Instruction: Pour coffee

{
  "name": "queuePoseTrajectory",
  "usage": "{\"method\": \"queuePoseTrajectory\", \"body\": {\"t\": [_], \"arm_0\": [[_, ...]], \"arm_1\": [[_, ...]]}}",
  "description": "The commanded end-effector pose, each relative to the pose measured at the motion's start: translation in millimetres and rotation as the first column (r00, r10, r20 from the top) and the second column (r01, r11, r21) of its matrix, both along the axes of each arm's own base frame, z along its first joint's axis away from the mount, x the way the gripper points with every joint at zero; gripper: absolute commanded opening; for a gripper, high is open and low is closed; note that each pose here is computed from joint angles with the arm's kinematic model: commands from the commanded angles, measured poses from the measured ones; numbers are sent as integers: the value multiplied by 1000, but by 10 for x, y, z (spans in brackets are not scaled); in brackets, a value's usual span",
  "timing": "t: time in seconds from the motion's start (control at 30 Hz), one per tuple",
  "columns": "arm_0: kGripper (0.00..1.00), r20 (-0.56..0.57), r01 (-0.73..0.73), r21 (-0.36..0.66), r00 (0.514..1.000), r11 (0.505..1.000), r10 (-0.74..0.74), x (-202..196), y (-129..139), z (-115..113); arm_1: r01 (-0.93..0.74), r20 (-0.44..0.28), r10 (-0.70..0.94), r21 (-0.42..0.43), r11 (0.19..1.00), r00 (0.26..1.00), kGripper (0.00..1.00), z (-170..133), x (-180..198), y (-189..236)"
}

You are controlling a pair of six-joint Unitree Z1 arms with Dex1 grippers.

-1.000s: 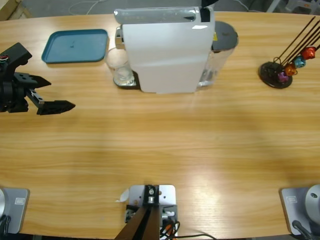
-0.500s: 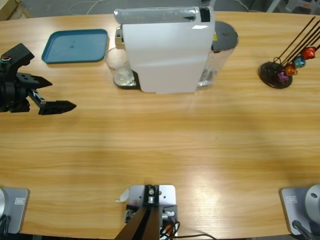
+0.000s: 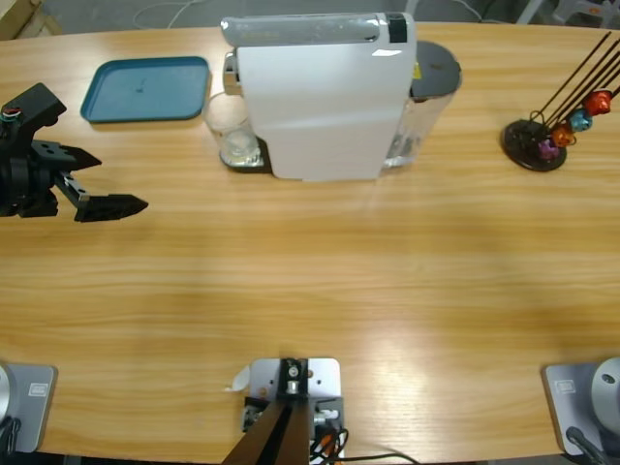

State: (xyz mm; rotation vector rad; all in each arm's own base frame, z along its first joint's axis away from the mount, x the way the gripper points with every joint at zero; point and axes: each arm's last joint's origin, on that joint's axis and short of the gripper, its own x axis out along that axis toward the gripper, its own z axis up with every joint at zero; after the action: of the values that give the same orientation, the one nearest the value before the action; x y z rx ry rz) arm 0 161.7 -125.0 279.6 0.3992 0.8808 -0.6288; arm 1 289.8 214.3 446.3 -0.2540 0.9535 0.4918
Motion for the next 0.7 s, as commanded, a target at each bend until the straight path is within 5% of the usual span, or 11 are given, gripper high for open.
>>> {"method": "queuePoseTrajectory", "body": {"t": [0.03, 0.43, 0.7], "arm_0": [[996, 69, 11, -35, 998, 999, -8, -66, 34, 144], [996, 61, -9, -61, 998, 998, 13, -61, 27, 139], [1000, 90, 22, -112, 996, 993, -12, -93, 30, 290]], "arm_1": [[8, -45, -9, -36, 999, 999, 1000, -156, 36, 69], [10, -25, -10, -8, 1000, 1000, 1000, 30, -73, -8], [-151, -12, 152, 38, 988, 988, 1000, 245, -1019, -329]]}}
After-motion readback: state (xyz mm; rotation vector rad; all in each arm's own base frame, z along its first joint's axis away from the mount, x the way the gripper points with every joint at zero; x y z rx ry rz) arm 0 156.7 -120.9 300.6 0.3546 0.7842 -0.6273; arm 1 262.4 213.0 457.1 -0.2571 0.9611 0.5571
